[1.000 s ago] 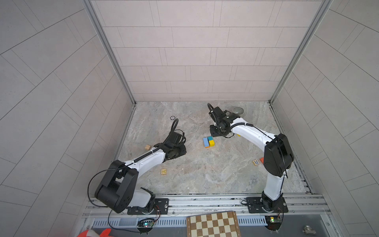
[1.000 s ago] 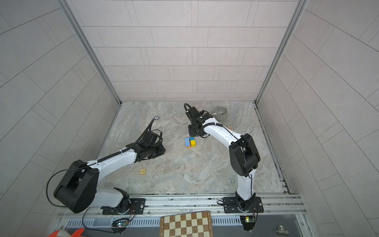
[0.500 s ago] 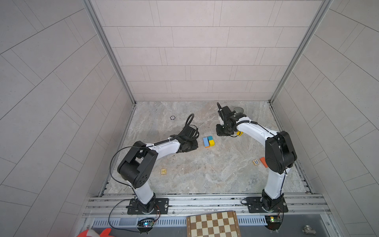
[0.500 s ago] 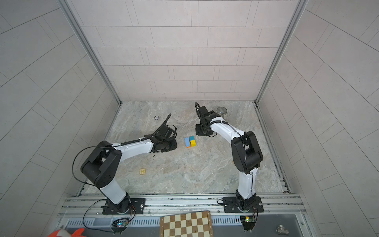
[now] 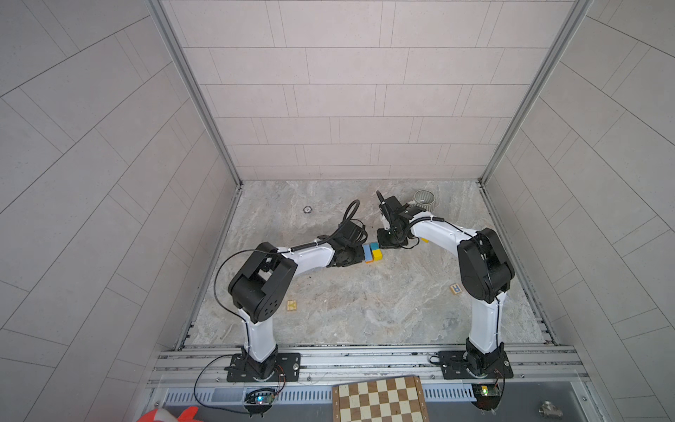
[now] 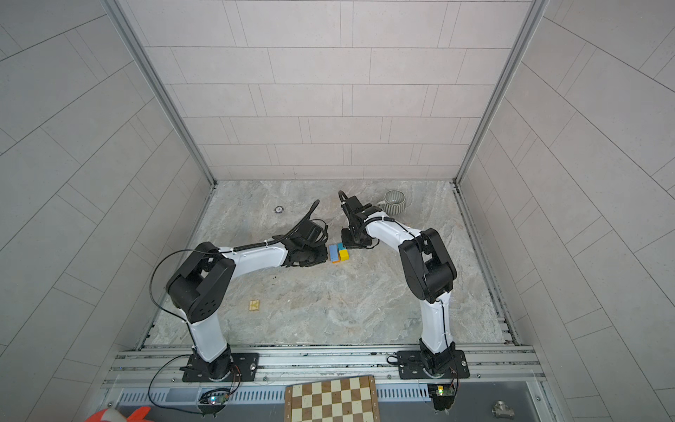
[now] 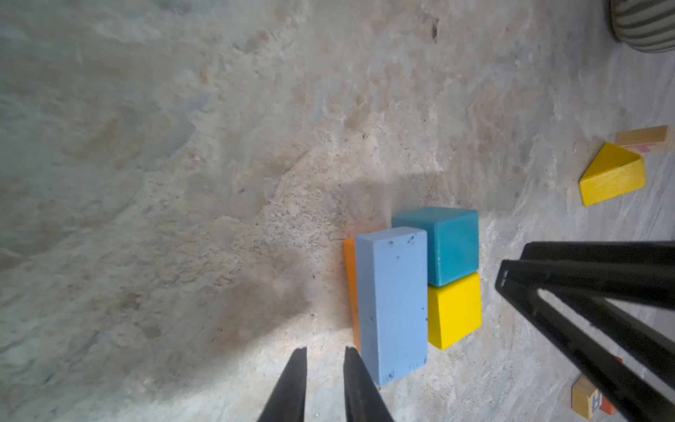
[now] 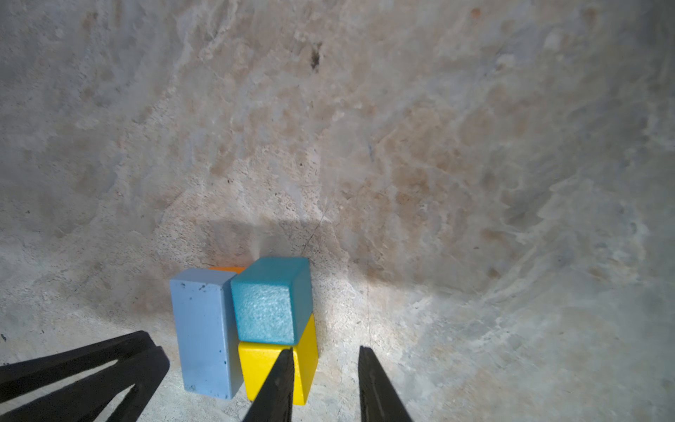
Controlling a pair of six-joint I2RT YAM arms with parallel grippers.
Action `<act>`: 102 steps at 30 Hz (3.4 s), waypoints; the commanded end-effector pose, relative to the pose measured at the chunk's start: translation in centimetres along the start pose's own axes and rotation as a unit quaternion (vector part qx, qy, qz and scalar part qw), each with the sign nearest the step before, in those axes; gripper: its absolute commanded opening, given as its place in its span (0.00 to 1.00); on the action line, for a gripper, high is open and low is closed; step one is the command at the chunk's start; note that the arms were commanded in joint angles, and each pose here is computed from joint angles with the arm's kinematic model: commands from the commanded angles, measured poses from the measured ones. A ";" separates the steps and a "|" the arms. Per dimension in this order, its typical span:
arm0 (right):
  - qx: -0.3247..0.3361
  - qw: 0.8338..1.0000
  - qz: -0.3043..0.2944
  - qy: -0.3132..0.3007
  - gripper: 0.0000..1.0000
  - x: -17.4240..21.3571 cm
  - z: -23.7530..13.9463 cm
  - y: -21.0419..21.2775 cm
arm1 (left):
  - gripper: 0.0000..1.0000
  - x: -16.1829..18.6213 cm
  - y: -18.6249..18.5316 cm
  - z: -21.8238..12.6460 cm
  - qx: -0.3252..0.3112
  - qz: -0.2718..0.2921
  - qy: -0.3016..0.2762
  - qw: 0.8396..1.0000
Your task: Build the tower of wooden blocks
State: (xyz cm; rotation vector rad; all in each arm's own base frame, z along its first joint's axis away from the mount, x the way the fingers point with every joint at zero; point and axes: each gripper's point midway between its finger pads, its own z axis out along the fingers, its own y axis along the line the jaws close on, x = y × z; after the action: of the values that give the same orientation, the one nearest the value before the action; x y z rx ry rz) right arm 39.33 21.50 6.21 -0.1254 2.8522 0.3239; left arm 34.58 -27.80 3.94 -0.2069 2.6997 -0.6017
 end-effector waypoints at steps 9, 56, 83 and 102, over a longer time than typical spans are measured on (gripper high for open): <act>0.005 1.000 -0.011 0.019 0.31 0.9 1.1 -0.1 | 0.23 -0.5 -1.5 1.0 0.008 0.001 -0.007 1.000; 0.029 1.000 0.008 -0.008 0.37 -0.5 -0.1 -2.1 | 0.16 -0.8 -0.1 2.1 -0.018 0.010 0.005 1.000; 0.036 0.998 -0.034 0.041 0.38 1.0 2.2 -1.1 | 0.14 -0.9 -0.5 2.9 -0.009 0.004 0.007 1.000; 0.064 0.998 -0.016 0.017 0.38 0.6 -0.4 -2.9 | 0.14 -0.9 -0.6 2.9 -0.004 0.003 0.007 1.000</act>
State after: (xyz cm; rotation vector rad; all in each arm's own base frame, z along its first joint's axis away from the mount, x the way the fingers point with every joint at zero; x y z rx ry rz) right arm 39.31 20.06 3.67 -0.1827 2.9194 0.1853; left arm 36.14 -29.14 2.07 -0.1945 2.7206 -0.5877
